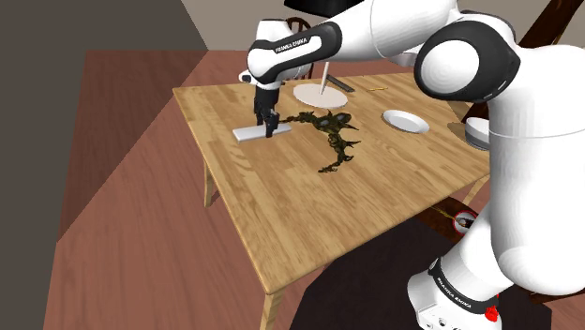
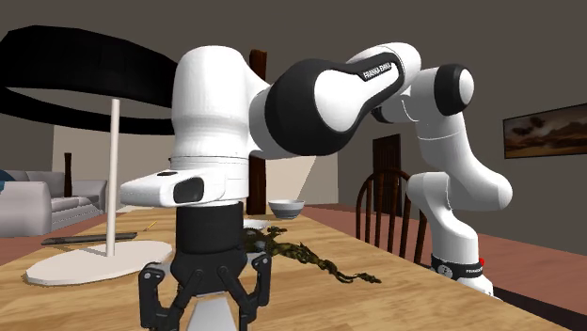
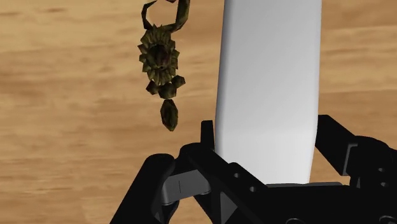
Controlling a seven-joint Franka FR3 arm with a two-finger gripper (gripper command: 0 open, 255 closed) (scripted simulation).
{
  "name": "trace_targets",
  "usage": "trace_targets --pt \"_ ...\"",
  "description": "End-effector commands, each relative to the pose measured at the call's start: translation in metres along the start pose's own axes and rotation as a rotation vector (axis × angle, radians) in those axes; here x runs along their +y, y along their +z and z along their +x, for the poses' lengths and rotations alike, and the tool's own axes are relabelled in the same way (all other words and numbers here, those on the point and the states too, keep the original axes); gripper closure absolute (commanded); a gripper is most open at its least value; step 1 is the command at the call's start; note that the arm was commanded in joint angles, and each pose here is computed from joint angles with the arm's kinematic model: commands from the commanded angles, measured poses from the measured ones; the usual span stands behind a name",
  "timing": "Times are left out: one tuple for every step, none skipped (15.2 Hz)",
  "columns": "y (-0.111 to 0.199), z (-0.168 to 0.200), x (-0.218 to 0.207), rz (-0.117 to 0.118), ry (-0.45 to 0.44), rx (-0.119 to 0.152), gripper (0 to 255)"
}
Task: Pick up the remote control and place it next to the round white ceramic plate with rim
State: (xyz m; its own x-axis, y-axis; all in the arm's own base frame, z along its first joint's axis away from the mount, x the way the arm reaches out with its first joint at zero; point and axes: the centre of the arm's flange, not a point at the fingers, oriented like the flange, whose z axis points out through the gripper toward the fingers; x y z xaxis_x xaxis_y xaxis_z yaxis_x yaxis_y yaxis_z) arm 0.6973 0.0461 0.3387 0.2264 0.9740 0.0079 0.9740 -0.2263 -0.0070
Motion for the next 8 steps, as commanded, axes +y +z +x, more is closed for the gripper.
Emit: trace_targets --pt "-0.010 -0.001 0.001 0.000 0.000 0.000 255" --pt "-0.015 -0.001 0.001 0.000 0.000 0.000 255" --pt "-0.020 -0.001 0.001 0.000 0.000 0.000 255" --pt "-0.026 -0.001 0.001 0.000 0.000 0.000 255" --pt "-0.031 -0.001 0.001 0.000 0.000 0.000 255" --pt "-0.036 -0.001 0.001 0.000 0.000 0.000 255" --pt "-0.042 -0.001 0.001 0.000 0.000 0.000 255" --pt "-0.047 -0.001 0.001 0.000 0.000 0.000 255"
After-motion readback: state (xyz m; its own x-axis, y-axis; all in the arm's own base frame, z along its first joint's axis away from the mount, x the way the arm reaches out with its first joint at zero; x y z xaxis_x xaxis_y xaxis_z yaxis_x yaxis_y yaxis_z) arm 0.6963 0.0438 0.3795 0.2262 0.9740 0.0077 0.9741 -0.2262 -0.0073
